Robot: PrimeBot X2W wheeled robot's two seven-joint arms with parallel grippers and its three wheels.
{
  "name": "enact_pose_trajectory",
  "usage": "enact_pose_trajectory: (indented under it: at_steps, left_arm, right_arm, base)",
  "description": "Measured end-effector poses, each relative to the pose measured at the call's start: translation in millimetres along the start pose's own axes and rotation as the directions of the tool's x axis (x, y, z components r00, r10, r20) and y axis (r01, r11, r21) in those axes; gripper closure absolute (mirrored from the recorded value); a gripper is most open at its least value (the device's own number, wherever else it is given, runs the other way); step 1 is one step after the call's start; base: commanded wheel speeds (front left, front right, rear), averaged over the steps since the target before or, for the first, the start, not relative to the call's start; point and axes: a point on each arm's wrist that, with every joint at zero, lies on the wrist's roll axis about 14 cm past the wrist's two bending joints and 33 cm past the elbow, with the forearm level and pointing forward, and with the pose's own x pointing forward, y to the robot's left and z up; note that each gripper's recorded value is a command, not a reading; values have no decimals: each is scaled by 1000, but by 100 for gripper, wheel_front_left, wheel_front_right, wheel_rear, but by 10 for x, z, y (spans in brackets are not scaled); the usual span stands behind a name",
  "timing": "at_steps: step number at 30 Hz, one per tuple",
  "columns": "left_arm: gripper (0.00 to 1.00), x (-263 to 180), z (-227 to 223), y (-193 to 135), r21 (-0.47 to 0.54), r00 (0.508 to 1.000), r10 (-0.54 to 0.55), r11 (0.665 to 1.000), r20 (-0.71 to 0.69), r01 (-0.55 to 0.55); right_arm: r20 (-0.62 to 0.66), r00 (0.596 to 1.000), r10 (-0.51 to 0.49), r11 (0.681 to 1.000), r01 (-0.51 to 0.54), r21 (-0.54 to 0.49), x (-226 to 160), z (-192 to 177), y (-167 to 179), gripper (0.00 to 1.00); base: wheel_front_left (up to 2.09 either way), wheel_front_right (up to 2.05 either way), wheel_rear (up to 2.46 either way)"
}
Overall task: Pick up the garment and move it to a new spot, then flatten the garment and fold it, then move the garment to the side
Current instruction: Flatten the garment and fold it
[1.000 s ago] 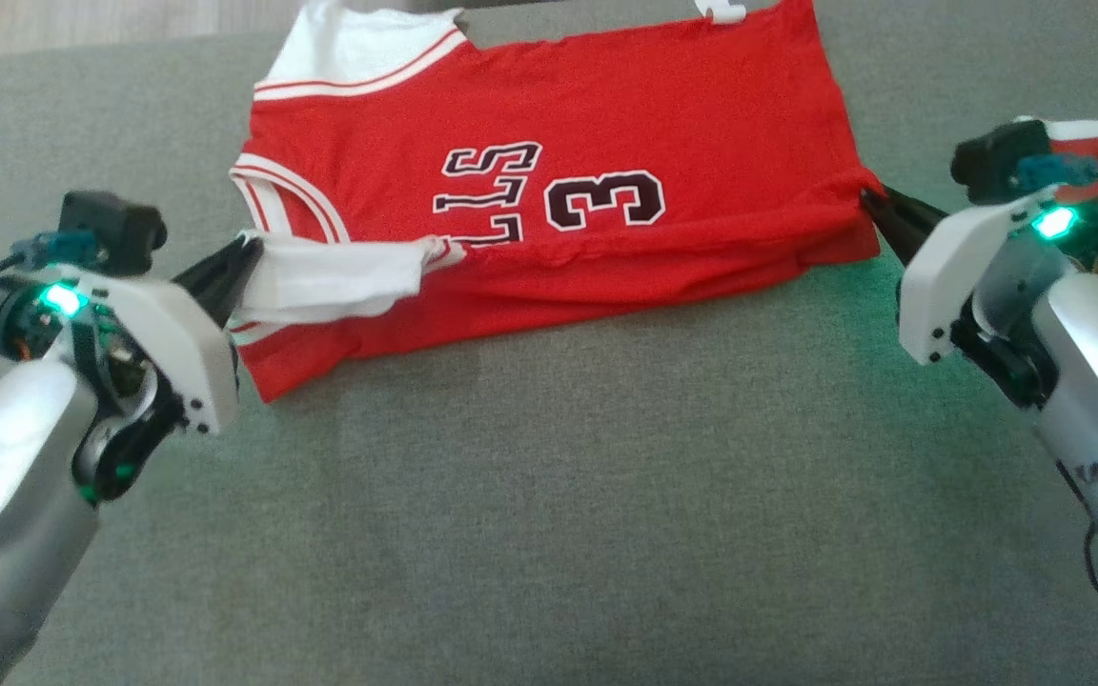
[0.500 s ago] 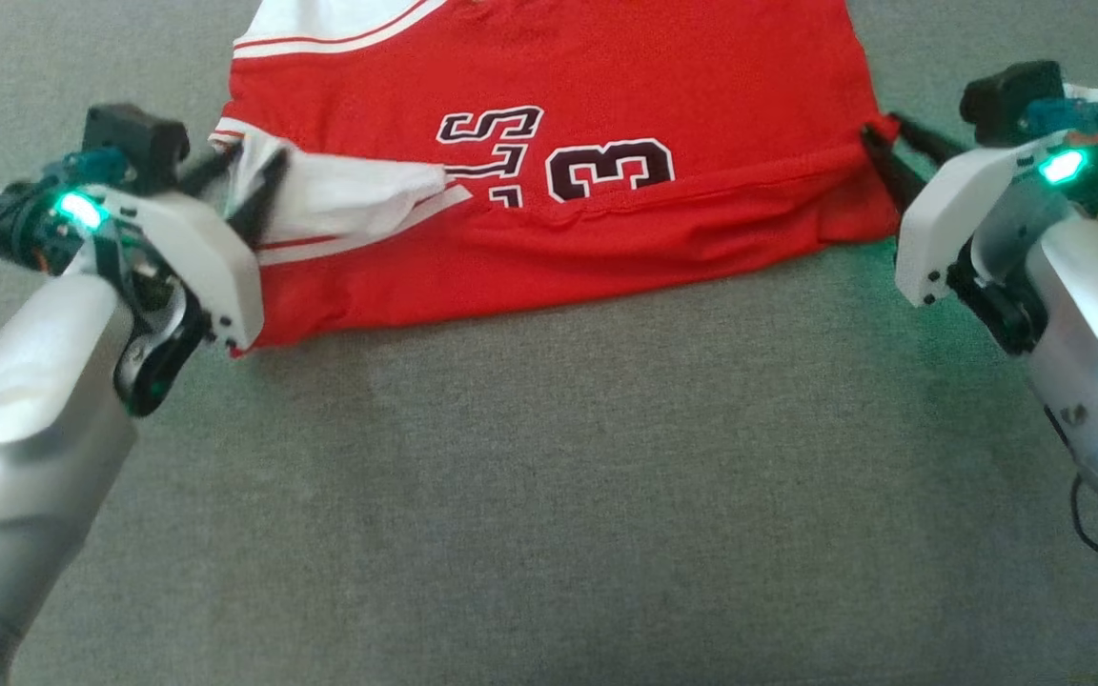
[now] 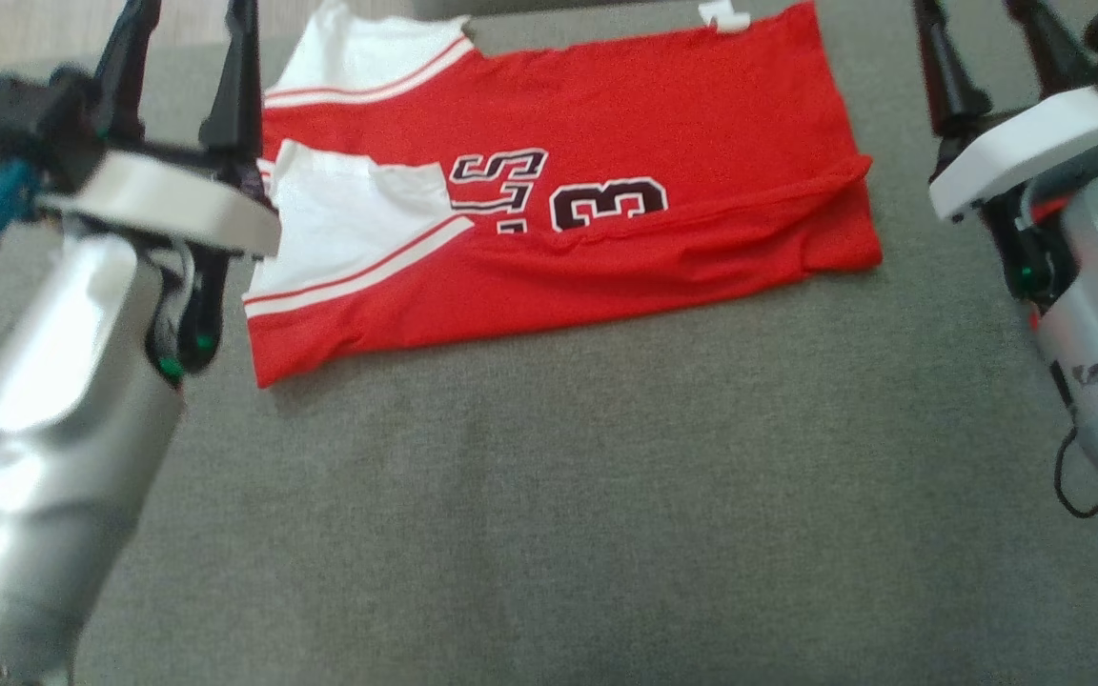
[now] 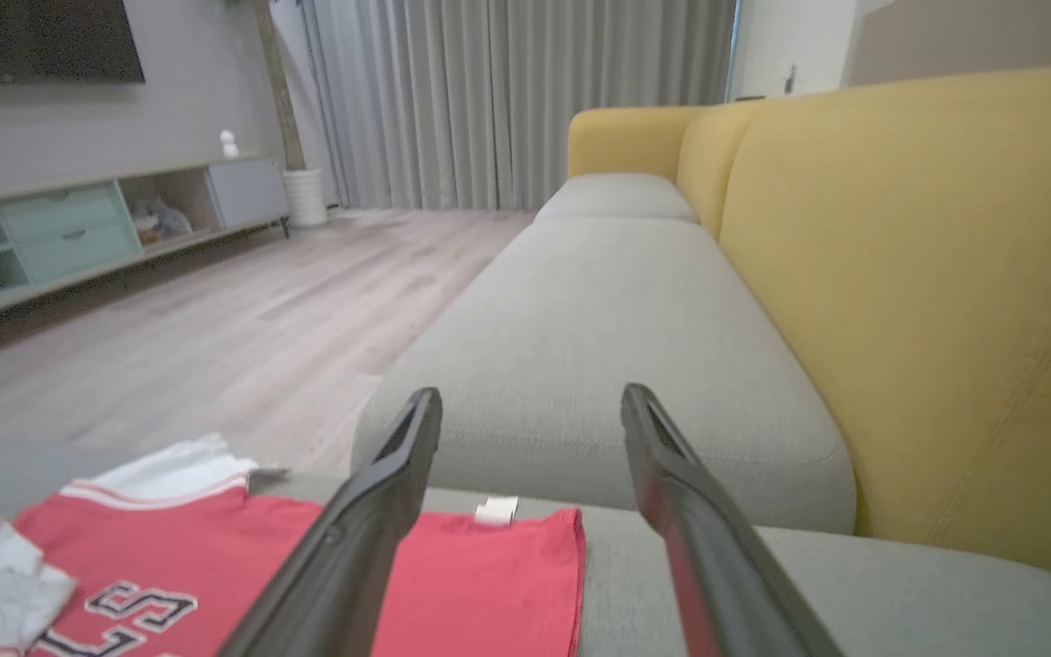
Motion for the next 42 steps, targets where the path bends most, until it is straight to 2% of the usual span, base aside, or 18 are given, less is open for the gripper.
enact_pose_trajectory:
  at_steps: [5,10,16,22,26,35,42]
  left_arm:
    - [0,-302,184,-90,-21,996,43,999,73,-42]
    - [0,-640,261,-235,-35,990,76,997,122,-72]
    - [0,-1031,-37,-419,-85,993,101,992,55,-96]
    - [0,-1323,-364,-455,-106,988,150,983,-29,-153]
    - [0,-1481,-640,-493,-142,978,179,971,-104,-192]
    - [0,-1436,-943,-401,-116,962,204,967,-181,-227]
    - [0,-1323,-1417,-80,-44,898,283,948,-338,-315]
  right_arm:
    - [178,983,-40,998,30,57,-158,534,7,0]
    - [265,961,-75,993,49,105,-495,651,131,0]
    - [253,957,-140,981,99,168,-921,364,304,0]
    - [122,980,-159,972,133,193,-1299,-221,465,0]
    - [67,982,-177,960,157,230,-1462,-446,477,0]
    - [74,983,-171,956,147,252,-1446,-450,505,0]
    - [72,985,-155,956,131,264,-1352,-472,533,0]
  base:
    - [0,0,0]
    - [0,0,0]
    - [0,0,0]
    - [0,0,0]
    - [0,0,0]
    - [0,0,0]
    - [0,0,0]
